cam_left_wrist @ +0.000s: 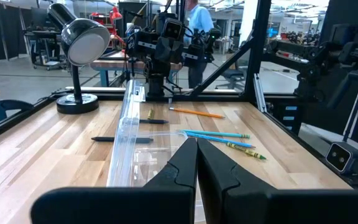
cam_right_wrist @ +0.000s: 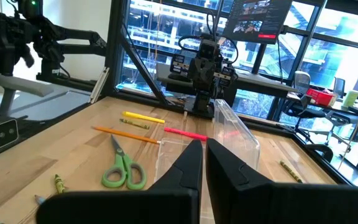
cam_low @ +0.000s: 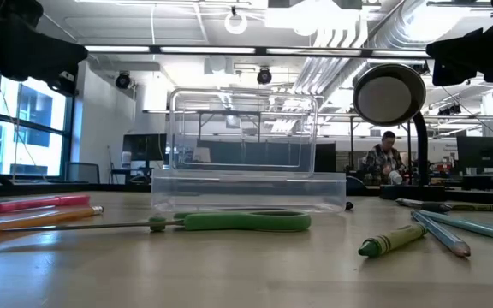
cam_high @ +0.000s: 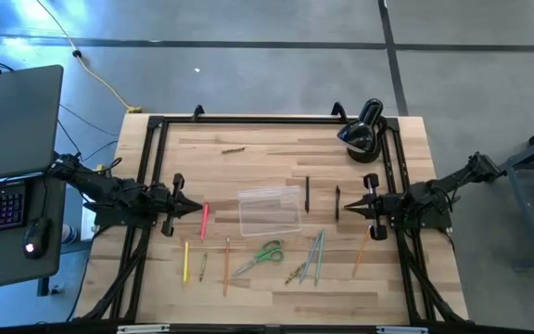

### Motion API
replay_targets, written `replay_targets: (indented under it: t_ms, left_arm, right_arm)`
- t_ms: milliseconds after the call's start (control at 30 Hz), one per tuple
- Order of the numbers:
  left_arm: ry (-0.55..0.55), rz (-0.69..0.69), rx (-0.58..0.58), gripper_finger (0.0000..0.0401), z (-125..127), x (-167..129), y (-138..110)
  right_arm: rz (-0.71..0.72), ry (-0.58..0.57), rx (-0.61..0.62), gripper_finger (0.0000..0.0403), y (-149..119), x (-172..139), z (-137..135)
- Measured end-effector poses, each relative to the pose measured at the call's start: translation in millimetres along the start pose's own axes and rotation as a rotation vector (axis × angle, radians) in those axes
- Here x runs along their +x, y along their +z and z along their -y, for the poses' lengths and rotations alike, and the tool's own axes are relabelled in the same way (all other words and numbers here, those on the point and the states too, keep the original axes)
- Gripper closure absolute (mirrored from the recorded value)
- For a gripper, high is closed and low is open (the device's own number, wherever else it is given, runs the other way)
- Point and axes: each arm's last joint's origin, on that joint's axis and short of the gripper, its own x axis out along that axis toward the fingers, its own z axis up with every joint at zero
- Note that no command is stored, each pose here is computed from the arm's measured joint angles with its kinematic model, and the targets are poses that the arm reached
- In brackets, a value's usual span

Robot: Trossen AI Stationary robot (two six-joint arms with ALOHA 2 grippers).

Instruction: Pick & place school supplies into a supply box

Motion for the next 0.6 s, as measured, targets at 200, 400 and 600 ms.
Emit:
replay_targets:
  t_ms: [200,400,600]
  left_arm:
    - [0.013,0.001,0.0,0.0357,-0.4,0.0,0.1]
    - [0.009,0.001,0.0,0.0357,-0.3,0.0,0.0]
    - [-0.003,0.0,-0.014,0.0357,0.1,0.0,0.0]
  right_arm:
    - [0.0,0.0,0.0,0.0402,0.0,0.0,0.0]
    - [0.0,0.0,0.0,0.0402,0.0,0.0,0.0]
    - [0.0,0.0,0.0,0.0402,-0.1,0.0,0.0]
